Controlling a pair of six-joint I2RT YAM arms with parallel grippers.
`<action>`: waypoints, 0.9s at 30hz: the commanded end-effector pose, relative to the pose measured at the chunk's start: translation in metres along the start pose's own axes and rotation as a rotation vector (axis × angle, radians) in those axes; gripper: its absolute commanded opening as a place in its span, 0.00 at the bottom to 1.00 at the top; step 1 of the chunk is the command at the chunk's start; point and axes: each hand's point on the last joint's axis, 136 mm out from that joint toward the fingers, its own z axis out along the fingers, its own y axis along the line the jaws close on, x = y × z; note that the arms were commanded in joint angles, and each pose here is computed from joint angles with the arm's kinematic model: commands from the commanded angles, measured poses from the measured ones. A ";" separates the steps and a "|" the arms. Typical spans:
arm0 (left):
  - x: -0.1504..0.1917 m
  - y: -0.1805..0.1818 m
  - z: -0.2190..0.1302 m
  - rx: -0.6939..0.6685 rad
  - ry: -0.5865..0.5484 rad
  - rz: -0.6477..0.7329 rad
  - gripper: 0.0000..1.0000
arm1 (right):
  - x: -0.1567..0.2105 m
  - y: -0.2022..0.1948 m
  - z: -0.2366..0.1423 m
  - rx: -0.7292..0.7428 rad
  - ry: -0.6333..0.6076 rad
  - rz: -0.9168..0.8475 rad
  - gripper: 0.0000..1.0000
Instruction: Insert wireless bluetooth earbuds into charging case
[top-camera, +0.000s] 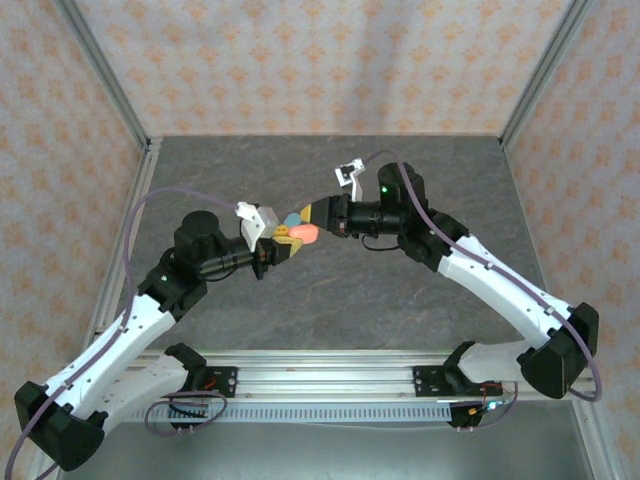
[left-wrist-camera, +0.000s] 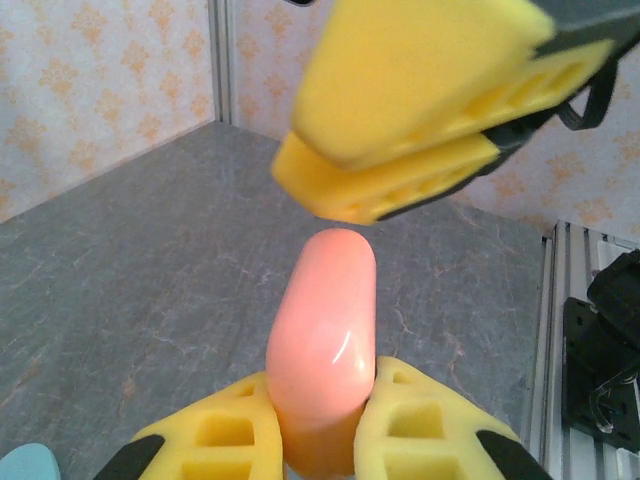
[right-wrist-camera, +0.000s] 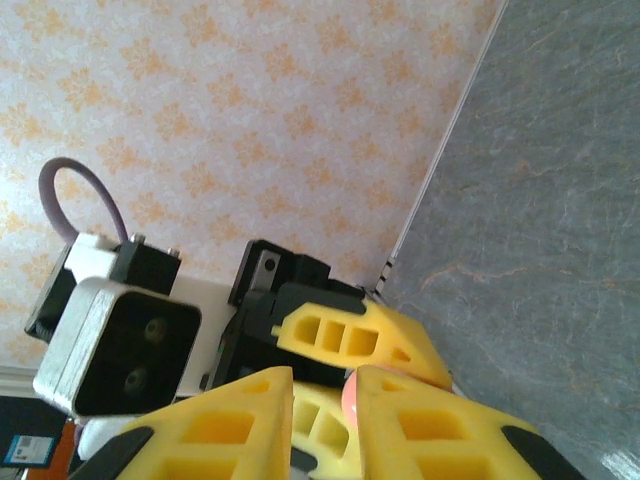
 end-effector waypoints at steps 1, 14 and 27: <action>-0.017 0.001 -0.002 -0.017 -0.047 0.011 0.00 | 0.007 0.005 -0.007 0.005 0.017 -0.039 0.25; 0.050 0.043 0.011 -0.166 0.101 -0.185 0.00 | -0.015 -0.056 -0.054 0.400 -0.205 -0.119 0.31; 0.145 0.049 0.030 -0.164 0.341 -0.389 0.00 | -0.014 -0.150 -0.141 0.880 -0.507 -0.039 0.62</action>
